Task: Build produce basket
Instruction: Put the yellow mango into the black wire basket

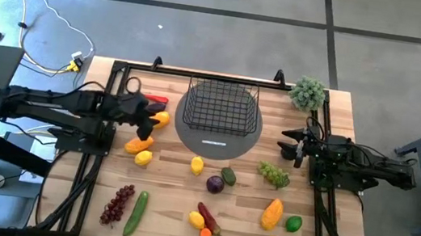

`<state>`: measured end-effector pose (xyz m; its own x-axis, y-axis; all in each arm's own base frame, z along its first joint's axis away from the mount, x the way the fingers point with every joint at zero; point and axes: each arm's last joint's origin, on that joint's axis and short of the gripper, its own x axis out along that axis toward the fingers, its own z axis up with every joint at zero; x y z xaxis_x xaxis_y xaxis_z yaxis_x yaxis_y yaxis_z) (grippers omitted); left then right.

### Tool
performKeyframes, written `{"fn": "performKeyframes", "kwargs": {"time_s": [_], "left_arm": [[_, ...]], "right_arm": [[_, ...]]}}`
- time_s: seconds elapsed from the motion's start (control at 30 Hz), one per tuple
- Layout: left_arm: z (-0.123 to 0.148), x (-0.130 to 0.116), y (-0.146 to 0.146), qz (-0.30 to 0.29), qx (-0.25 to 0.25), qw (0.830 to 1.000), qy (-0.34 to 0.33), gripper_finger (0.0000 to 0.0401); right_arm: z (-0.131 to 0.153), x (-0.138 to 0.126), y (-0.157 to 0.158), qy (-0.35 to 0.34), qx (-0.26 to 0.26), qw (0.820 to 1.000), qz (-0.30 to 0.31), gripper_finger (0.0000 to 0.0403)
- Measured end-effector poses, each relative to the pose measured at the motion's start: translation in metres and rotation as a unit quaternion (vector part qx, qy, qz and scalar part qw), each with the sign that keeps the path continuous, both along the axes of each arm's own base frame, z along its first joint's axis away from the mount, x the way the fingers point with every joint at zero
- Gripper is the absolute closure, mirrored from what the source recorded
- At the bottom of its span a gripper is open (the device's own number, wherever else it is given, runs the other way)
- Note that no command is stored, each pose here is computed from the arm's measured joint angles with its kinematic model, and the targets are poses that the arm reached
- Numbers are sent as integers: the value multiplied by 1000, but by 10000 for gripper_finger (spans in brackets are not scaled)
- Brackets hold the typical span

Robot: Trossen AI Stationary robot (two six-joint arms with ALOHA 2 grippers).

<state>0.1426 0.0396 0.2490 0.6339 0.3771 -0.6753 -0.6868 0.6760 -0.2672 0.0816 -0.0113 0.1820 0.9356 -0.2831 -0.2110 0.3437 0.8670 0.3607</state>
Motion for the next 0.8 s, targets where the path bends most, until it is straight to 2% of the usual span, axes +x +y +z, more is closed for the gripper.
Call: {"fn": "performKeyframes", "kwargs": {"time_s": [0.27,0.5,0.63,0.8], "left_arm": [[-1,13,27,16,-69,992,101,229],[-4,20,45,20,-95,983,159,217],[-7,20,52,18,-100,981,168,176],[-13,21,58,-8,-88,975,202,96]], "right_arm": [[0,0,0,0,0,1000,0,146],[0,0,0,0,0,1000,0,146],[0,0,0,0,0,1000,0,146],[0,0,0,0,0,1000,0,146]]}}
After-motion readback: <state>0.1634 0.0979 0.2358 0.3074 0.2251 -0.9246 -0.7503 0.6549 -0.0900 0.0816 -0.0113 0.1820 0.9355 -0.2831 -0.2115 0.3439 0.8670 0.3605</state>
